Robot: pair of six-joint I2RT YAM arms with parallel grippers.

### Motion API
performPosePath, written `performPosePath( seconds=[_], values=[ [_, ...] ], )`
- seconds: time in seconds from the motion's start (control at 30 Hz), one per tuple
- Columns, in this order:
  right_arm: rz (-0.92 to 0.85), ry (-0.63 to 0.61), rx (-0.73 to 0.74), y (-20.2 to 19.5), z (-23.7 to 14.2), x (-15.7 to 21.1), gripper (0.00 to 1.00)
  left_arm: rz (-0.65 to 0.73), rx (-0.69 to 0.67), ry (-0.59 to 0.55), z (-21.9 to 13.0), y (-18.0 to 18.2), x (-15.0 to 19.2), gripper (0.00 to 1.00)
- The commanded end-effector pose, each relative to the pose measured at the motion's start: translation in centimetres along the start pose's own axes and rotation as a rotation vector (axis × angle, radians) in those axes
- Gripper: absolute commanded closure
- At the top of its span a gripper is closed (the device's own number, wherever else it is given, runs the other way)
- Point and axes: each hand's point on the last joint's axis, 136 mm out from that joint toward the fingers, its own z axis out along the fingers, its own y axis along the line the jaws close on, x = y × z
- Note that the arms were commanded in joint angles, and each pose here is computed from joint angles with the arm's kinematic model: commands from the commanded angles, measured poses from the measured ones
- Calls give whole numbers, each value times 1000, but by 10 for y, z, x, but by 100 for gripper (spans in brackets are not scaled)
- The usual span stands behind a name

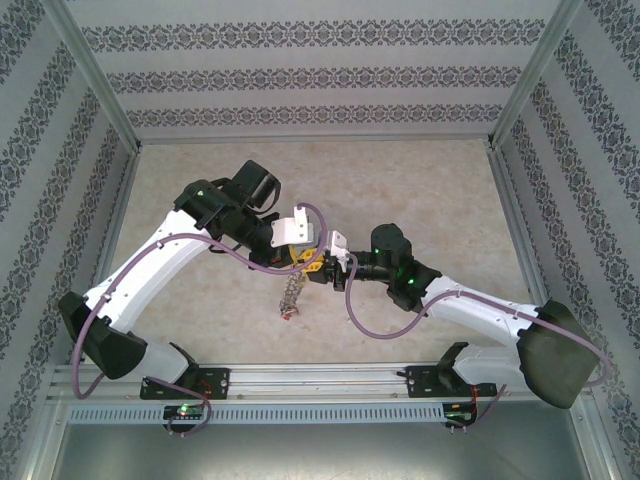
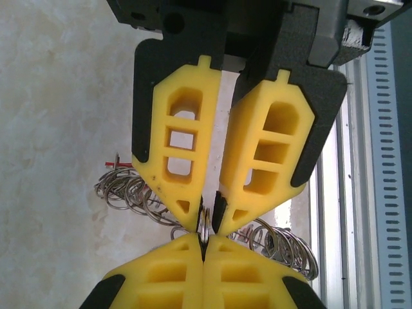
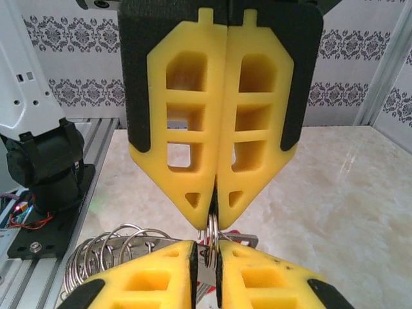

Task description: Put the keys on the keyring

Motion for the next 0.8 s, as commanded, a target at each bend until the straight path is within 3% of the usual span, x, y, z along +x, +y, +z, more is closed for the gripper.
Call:
performPosePath(
  seconds=[0.0,0.1,0.27,0.77],
  values=[
    [-23,-49,-37,7,0,-16,91,26,45,-40,-5,-8,-11,100],
    [-28,-56,-39,8,-1,-17,100,28,34,-35,-5,-6,-11,99],
    [-35,-123,-5,6,-7,-26,100,41,-9,-72,-10,-8,-10,75],
    [-60,-291,-2,14,-21,-51,100,38,-22,-203,-15,-12,-22,77]
  ],
)
